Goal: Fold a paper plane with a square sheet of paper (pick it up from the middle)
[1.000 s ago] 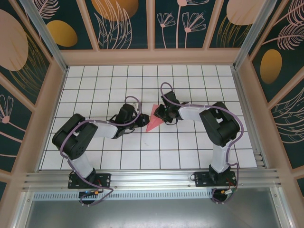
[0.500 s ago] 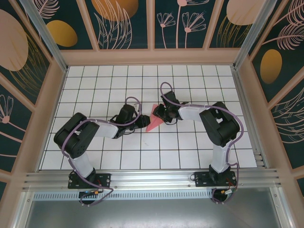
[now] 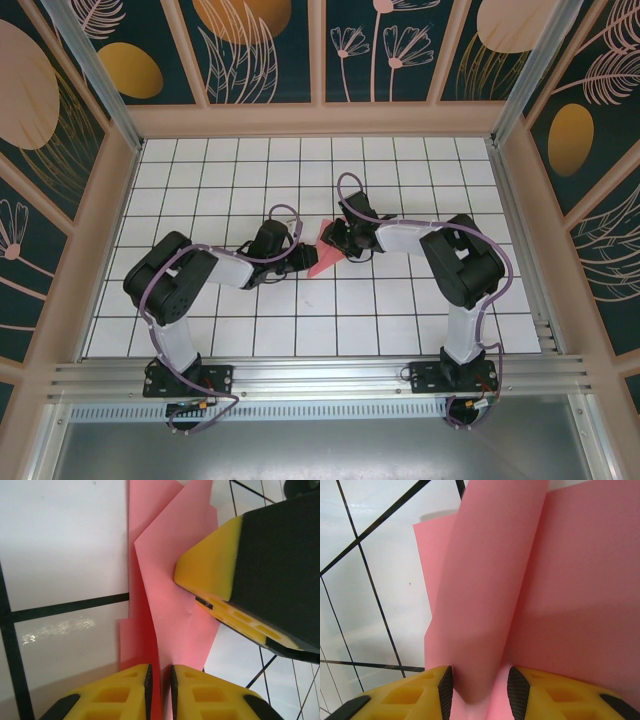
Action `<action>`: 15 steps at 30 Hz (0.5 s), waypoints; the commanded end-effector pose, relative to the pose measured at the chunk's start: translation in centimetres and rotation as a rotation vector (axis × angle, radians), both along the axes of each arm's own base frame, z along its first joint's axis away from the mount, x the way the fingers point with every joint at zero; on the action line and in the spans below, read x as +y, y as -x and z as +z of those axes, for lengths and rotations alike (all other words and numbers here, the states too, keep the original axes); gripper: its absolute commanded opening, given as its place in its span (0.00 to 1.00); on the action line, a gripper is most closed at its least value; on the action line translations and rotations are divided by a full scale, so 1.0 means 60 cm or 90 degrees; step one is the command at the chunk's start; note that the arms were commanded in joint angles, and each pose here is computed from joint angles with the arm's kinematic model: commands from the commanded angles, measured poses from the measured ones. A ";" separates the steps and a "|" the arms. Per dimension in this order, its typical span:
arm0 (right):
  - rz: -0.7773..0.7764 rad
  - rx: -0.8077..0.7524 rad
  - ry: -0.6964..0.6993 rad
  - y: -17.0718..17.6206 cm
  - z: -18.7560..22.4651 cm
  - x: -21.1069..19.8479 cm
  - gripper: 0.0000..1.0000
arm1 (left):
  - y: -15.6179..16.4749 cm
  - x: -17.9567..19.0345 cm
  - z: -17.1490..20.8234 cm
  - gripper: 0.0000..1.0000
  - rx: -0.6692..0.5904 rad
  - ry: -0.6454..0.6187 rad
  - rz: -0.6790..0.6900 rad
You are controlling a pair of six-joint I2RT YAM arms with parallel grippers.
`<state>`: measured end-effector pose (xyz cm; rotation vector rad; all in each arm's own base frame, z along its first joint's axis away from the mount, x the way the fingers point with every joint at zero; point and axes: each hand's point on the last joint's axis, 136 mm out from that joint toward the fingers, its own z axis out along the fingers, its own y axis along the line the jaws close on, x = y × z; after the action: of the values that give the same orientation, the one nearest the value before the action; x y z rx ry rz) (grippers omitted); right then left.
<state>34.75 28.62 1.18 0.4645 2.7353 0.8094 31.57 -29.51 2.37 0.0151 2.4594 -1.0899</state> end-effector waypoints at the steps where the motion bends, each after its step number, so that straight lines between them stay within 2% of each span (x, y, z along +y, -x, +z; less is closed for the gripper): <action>1: -0.014 0.175 0.203 0.112 -0.160 -0.118 0.42 | -0.002 -0.001 -0.008 0.16 0.013 -0.008 -0.005; 5: -0.016 0.182 0.224 0.116 -0.168 -0.127 0.42 | -0.003 0.008 -0.018 0.15 0.019 -0.033 0.004; 8: -0.015 0.190 0.237 0.121 -0.175 -0.132 0.42 | -0.003 0.008 -0.011 0.19 0.015 -0.030 0.004; 15: -0.012 0.193 0.241 0.123 -0.179 -0.131 0.42 | -0.015 0.013 0.047 0.24 -0.041 0.004 0.030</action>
<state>34.72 28.63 1.04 0.4666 2.7445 0.7986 31.96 -29.20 3.41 0.0045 2.4461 -1.0658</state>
